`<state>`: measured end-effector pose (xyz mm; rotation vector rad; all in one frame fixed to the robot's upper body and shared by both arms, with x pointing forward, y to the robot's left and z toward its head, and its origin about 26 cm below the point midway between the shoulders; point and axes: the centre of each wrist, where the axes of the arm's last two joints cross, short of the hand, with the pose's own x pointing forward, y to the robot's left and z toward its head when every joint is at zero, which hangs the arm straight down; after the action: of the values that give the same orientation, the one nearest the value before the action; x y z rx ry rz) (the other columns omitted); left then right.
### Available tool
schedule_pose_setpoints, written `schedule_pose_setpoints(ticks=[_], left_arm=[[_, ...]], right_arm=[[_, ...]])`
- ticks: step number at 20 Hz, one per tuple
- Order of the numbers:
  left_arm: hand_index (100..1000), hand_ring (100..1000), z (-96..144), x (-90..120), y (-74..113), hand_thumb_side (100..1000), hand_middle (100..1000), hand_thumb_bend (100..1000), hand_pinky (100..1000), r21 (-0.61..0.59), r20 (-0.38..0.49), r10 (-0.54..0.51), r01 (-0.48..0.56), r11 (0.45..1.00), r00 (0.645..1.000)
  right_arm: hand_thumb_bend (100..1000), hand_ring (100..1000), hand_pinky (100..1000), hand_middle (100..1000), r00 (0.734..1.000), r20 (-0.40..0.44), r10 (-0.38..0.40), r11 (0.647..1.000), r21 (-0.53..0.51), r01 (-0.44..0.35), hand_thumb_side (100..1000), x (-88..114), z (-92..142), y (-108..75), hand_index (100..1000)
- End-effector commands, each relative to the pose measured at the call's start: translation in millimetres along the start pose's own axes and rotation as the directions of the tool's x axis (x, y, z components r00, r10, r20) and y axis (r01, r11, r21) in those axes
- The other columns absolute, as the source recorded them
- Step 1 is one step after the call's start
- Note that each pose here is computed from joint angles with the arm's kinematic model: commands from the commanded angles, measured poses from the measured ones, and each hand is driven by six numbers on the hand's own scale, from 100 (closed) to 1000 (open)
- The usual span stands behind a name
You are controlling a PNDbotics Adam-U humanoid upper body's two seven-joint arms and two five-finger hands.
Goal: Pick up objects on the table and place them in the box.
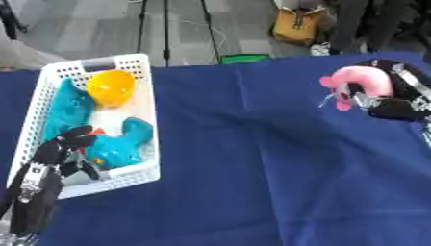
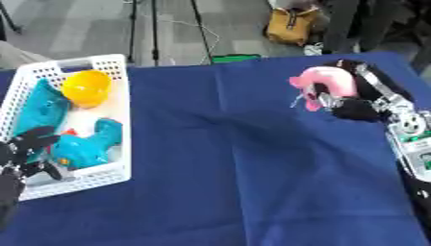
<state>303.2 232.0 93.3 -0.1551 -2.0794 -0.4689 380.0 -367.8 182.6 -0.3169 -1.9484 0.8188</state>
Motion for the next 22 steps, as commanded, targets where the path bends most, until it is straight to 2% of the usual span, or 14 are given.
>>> schedule_pose_setpoints(ticks=[1,4,6,9,14,18,20,22], left_arm=[[738,862,-2.0,3.7,-0.5,1000,838,281,451,-0.012,0.015,-0.001,0.001,1.000,1.000],[738,862,-1.3,2.9,-1.5,1000,838,280,451,-0.017,0.011,0.004,-0.004,1.000,1.000],[738,862,-1.2,2.6,-2.2,1000,839,301,451,-0.021,0.011,0.006,-0.006,1.000,1.000],[738,862,-2.0,2.6,-4.3,1000,838,280,451,-0.031,0.012,0.013,-0.013,0.999,1.000],[738,862,-3.1,2.9,-7.4,1000,838,278,451,-0.051,0.015,0.024,-0.023,0.998,1.000],[738,862,-4.9,3.7,-9.2,1000,838,277,451,-0.064,0.021,0.032,-0.030,0.998,0.999],[738,862,-6.7,5.0,-10.5,1000,838,274,451,-0.074,0.028,0.035,-0.033,0.997,0.999],[738,861,-11.0,7.8,-13.5,1000,838,272,452,-0.094,0.045,0.043,-0.039,0.995,0.998]], right_arm=[[100,225,100,472,0.994,0.111,0.018,0.999,0.037,-0.023,100,28.1,-27.1,-4.8,582],[100,235,100,479,0.981,0.194,0.015,0.999,0.045,-0.024,100,48.8,-51.9,-2.7,585],[100,240,100,481,0.974,0.226,0.006,0.999,0.035,-0.014,100,57.4,-65.3,-0.2,587],[100,245,100,484,0.961,0.275,-0.008,1.000,0.019,0.003,100,70.3,-91.6,6.9,593],[100,261,100,496,0.945,0.326,-0.007,1.000,0.006,0.006,100,76.3,-129.5,21.7,600],[100,287,100,510,0.940,0.339,0.039,0.998,0.030,-0.052,100,69.2,-148.8,39.6,615],[100,310,100,525,0.932,0.356,0.069,0.993,0.064,-0.098,100,69.1,-157.6,54.9,633],[100,327,100,541,0.920,0.379,0.100,0.979,0.129,-0.159,100,69.7,-168.0,83.1,646]])
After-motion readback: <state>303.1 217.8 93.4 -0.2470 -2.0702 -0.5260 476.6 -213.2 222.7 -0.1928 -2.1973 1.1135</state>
